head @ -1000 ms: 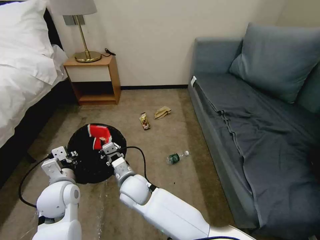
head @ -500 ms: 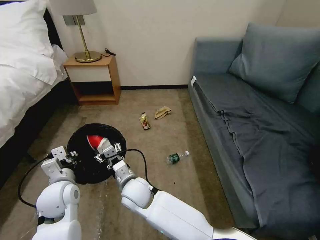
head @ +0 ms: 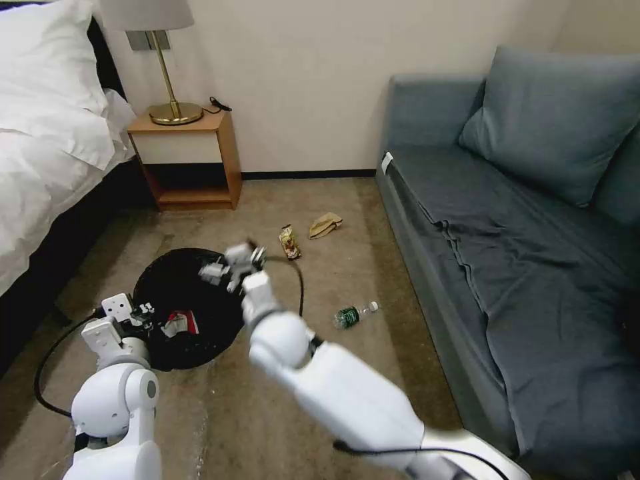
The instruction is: Pick up the trash bin, then pick up the garbage on the floor and place it into the trash bin.
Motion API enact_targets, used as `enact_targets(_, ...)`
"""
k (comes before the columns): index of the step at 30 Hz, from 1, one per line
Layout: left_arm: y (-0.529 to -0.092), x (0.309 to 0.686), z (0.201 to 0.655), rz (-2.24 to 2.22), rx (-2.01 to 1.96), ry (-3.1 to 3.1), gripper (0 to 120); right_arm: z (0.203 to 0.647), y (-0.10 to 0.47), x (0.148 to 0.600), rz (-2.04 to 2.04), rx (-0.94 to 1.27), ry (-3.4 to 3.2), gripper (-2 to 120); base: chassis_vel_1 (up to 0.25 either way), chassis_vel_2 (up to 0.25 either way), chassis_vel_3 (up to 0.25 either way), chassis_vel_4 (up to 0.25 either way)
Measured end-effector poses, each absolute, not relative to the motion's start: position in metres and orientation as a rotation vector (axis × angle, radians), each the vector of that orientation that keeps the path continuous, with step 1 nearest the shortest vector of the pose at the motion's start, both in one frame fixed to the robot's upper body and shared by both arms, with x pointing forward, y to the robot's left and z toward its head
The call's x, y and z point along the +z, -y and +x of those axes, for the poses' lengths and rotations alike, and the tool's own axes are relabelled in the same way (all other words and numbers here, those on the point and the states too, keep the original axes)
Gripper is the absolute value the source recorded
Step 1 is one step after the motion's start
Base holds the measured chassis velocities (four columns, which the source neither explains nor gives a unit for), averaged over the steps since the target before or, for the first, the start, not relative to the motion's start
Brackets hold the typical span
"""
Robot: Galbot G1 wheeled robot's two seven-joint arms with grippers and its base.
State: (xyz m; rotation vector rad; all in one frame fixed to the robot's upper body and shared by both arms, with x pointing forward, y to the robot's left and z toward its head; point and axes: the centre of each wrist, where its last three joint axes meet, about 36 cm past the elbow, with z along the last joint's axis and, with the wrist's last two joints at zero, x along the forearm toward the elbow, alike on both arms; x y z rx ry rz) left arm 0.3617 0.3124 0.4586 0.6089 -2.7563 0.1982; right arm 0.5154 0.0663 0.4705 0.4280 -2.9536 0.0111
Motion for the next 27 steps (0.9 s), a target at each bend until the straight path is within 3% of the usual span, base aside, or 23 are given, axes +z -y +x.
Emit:
enact_targets(8,-0.313,0.459,0.359,0.616,0.186,2.754,4,0.572,-0.027,0.451,0.093,-0.016,2.747,100,0.000,0.000,0.000,0.000)
enact_targets(15,-0.312,0.457,0.355,0.625,0.171,2.744,4,0.618,0.023,0.405,-0.207,0.033,2.558,100,0.000,0.000,0.000,0.000)
enact_targets(27,-0.305,0.457,0.349,0.628,0.138,2.736,4,0.638,0.062,0.382,-0.317,-0.107,2.379,100,0.000,0.000,0.000,0.000)
